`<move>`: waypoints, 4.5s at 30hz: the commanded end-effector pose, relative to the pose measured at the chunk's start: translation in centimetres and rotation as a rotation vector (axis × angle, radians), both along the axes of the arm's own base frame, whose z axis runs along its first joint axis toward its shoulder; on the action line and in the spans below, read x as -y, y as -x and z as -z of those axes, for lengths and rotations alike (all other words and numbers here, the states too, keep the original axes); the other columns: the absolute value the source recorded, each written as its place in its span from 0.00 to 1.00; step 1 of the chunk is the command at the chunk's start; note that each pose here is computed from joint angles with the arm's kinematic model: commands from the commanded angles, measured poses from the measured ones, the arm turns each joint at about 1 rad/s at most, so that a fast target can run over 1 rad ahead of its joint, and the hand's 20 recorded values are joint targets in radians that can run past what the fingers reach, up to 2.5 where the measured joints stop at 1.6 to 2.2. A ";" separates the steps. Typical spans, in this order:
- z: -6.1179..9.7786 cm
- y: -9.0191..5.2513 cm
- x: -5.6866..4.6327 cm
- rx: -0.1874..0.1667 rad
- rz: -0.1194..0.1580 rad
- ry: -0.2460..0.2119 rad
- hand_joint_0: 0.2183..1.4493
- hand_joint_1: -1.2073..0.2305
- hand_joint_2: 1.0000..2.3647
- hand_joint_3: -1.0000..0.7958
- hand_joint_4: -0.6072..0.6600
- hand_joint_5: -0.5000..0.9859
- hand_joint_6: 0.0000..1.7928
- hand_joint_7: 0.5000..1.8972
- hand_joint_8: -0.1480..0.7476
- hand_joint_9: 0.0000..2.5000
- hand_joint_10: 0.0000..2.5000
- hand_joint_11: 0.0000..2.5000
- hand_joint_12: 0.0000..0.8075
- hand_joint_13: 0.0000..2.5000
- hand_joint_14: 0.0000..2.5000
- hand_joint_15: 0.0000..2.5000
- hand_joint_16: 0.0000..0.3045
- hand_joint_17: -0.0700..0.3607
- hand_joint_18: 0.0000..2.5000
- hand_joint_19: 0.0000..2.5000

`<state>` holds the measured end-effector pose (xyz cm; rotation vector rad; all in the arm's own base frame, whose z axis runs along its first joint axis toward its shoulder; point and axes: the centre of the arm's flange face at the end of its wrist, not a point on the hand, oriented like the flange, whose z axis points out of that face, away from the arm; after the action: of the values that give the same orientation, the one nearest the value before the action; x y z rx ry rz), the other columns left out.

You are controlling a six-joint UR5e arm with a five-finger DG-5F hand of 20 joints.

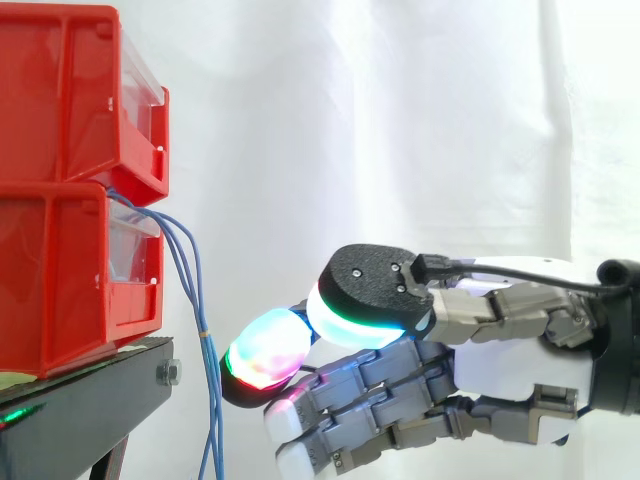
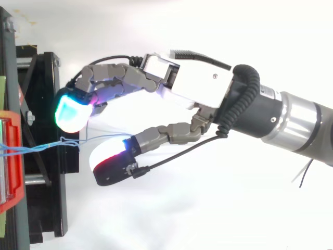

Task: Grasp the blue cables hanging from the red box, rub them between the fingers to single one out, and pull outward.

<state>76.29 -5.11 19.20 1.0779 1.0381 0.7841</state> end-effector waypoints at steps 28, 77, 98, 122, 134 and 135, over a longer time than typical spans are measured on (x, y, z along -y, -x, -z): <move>6.1 -1.6 -1.6 0.060 0.059 -0.015 0.25 0.34 0.00 0.28 0.67 0.26 0.28 0.41 0.43 0.25 0.01 0.20 0.51 0.18 0.01 0.20 0.19 0.46 0.13 0.22; 4.9 -2.6 -6.4 0.152 -0.090 -0.335 0.28 0.34 0.00 0.30 0.66 0.27 0.28 0.49 0.44 0.29 0.01 0.22 0.49 0.24 0.01 0.23 0.18 0.45 0.19 0.26; 2.7 -3.8 -8.3 0.232 -0.150 -0.561 0.28 0.35 0.00 0.29 0.67 0.28 0.28 0.51 0.46 0.32 0.01 0.23 0.49 0.29 0.01 0.25 0.18 0.44 0.22 0.27; 2.8 -3.5 -9.9 0.181 -0.243 -0.744 0.32 0.33 0.01 0.39 0.59 0.23 0.41 0.42 0.46 0.33 0.01 0.26 0.48 0.31 0.01 0.26 0.17 0.43 0.24 0.27; 1.0 -3.4 -9.8 0.076 -0.275 -0.751 0.32 0.34 0.02 0.44 0.58 0.21 0.47 0.32 0.45 0.33 0.01 0.26 0.48 0.31 0.01 0.27 0.17 0.44 0.25 0.27; 0.9 -3.4 -9.8 0.072 -0.275 -0.752 0.31 0.34 0.02 0.44 0.58 0.21 0.47 0.33 0.45 0.33 0.01 0.26 0.48 0.31 0.01 0.27 0.17 0.44 0.25 0.27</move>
<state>79.85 4.78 17.87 1.5213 0.8302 1.4981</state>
